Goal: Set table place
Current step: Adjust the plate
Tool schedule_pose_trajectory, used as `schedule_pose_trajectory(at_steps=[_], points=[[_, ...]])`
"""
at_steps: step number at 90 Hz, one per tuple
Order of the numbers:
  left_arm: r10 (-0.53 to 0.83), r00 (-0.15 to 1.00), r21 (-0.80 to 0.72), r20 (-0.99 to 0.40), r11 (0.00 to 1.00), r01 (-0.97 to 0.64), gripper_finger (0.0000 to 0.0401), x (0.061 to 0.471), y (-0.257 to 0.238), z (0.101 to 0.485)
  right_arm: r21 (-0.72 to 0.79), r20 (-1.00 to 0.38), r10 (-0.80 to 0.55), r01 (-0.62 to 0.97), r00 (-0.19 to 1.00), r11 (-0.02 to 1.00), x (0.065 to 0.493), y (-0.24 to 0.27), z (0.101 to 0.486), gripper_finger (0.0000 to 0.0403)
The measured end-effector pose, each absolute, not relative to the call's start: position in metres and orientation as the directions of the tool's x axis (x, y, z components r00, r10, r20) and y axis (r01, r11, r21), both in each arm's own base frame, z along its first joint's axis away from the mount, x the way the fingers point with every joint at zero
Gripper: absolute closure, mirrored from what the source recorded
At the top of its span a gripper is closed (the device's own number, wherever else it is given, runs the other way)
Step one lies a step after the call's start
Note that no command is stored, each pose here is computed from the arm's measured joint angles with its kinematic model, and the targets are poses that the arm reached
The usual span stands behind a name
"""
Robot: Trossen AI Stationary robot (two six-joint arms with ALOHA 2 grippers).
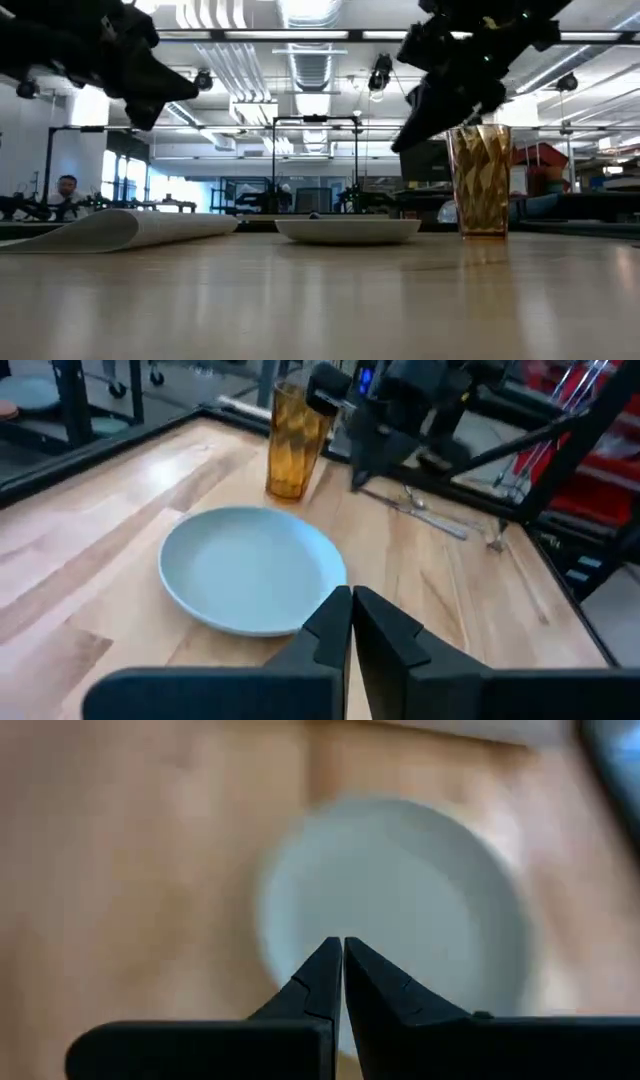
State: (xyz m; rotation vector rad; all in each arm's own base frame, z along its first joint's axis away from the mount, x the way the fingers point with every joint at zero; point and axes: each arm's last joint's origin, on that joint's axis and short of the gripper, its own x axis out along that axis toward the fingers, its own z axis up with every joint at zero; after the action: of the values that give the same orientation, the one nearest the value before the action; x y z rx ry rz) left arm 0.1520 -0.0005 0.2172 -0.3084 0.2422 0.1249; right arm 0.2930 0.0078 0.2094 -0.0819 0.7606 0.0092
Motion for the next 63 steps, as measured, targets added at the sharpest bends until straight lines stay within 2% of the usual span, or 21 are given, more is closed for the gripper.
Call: schedule_pose_trajectory(at_steps=[15, 38, 63], points=[[0.032, 0.944, -0.309, -0.329, 0.941, -0.139, 0.0401, 0.167, -0.007, 0.214, -0.042, -0.756, 0.020, -0.079, 0.655, 0.996, 0.322, 0.018, 0.183, 0.0401], [-0.063, 0.906, -0.326, -0.419, 0.941, -0.085, 0.0401, 0.180, -0.027, 0.205, -0.078, -0.850, 0.006, -0.137, 0.527, 0.988, 0.358, 0.025, 0.148, 0.0401], [-0.054, 0.905, -0.319, -0.421, 0.943, -0.092, 0.0401, 0.185, -0.032, 0.208, -0.303, -0.839, -0.224, -0.084, 0.496, 0.949, 0.378, 0.000, 0.156, 0.0401]])
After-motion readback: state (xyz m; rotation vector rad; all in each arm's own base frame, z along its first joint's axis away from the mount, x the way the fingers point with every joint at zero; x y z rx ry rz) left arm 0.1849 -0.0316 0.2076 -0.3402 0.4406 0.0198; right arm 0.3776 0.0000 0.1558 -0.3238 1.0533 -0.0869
